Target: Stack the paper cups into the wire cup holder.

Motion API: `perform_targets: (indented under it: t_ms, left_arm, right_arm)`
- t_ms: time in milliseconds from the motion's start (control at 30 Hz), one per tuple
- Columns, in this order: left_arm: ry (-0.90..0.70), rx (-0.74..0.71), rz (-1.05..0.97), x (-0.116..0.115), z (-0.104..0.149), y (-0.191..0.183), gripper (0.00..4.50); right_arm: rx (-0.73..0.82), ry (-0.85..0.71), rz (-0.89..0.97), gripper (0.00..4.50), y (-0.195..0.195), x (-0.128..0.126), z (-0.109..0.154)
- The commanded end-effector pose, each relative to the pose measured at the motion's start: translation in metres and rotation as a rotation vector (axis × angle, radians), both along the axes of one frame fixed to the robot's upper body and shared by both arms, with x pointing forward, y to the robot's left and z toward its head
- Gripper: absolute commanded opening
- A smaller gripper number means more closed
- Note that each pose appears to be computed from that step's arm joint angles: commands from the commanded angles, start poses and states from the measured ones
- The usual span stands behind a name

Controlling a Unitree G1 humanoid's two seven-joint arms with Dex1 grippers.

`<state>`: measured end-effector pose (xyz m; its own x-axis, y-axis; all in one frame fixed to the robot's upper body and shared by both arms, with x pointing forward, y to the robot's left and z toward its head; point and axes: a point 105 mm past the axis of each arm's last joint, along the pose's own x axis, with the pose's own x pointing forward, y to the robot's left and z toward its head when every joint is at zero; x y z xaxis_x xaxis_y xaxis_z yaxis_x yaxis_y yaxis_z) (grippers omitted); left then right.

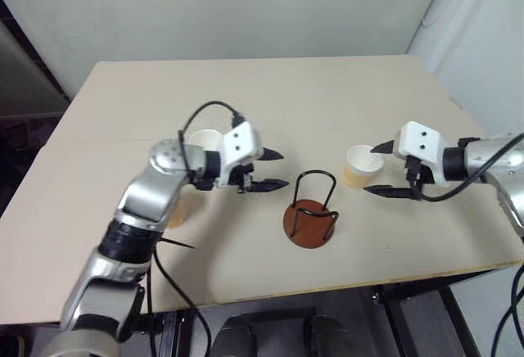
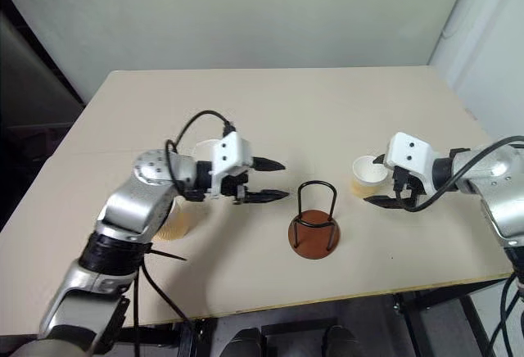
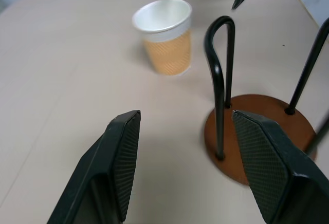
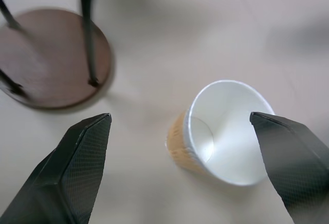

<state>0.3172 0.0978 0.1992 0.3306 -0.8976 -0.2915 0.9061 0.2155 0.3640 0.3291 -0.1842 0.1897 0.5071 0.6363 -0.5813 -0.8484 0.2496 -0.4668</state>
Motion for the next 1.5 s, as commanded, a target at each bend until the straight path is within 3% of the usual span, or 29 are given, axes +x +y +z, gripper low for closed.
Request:
perform_targets:
  t_ms: [33, 100, 200, 400, 533, 567, 667, 767, 867, 967, 1100, 1433, 1500]
  left_arm:
    - [-0.05, -0.044, -0.034, -0.023, 0.028, 0.012, 3.02]
    - [-0.065, -0.061, -0.033, -0.037, 0.042, 0.023, 3.02]
    - [-0.087, -0.035, 0.005, -0.044, 0.048, 0.032, 3.05]
    - [-0.127, -0.003, 0.098, -0.054, 0.059, 0.049, 3.05]
    - [-0.143, 0.025, 0.141, -0.059, 0.066, 0.064, 3.05]
    - [-0.146, 0.031, 0.153, -0.059, 0.067, 0.068, 3.05]
    - [-0.149, 0.058, 0.201, -0.057, 0.068, 0.084, 3.05]
    - [-0.146, 0.107, 0.28, -0.054, 0.068, 0.111, 3.05]
    - [-0.12, 0.174, 0.319, -0.052, 0.06, 0.128, 3.05]
    - [-0.092, 0.239, 0.34, -0.05, 0.049, 0.138, 3.05]
    - [-0.051, 0.327, 0.357, -0.053, 0.037, 0.149, 3.05]
    - [0.031, 0.431, 0.365, -0.075, 0.03, 0.168, 3.05]
    - [0.048, 0.461, 0.373, -0.078, 0.025, 0.171, 3.05]
  right_arm:
    - [-0.047, -0.005, 0.038, 4.5, 0.002, 0.011, -0.004]
    - [-0.06, 0.017, 0.068, 4.5, 0.006, 0.017, -0.012]
    - [-0.082, 0.036, 0.091, 3.89, 0.009, 0.023, -0.02]
    - [-0.107, 0.046, 0.131, 1.8, 0.012, 0.029, -0.026]
    - [-0.082, 0.031, 0.179, 0.21, 0.011, 0.022, -0.005]
    - [-0.065, 0.034, 0.206, 0.05, 0.01, 0.015, 0.003]
    - [-0.006, 0.018, 0.25, 0.05, 0.007, 0.0, 0.03]
    - [0.175, -0.057, 0.353, 0.05, 0.017, -0.032, 0.099]
    - [0.28, -0.061, 0.492, 0.05, 0.04, -0.061, 0.124]
    - [0.288, -0.04, 0.574, 0.05, 0.06, -0.074, 0.12]
    - [0.213, -0.009, 0.607, 0.05, 0.083, -0.071, 0.091]
    - [0.135, 0.074, 0.656, 0.05, 0.088, -0.072, 0.062]
    - [0.109, 0.092, 0.657, 0.45, 0.088, -0.071, 0.054]
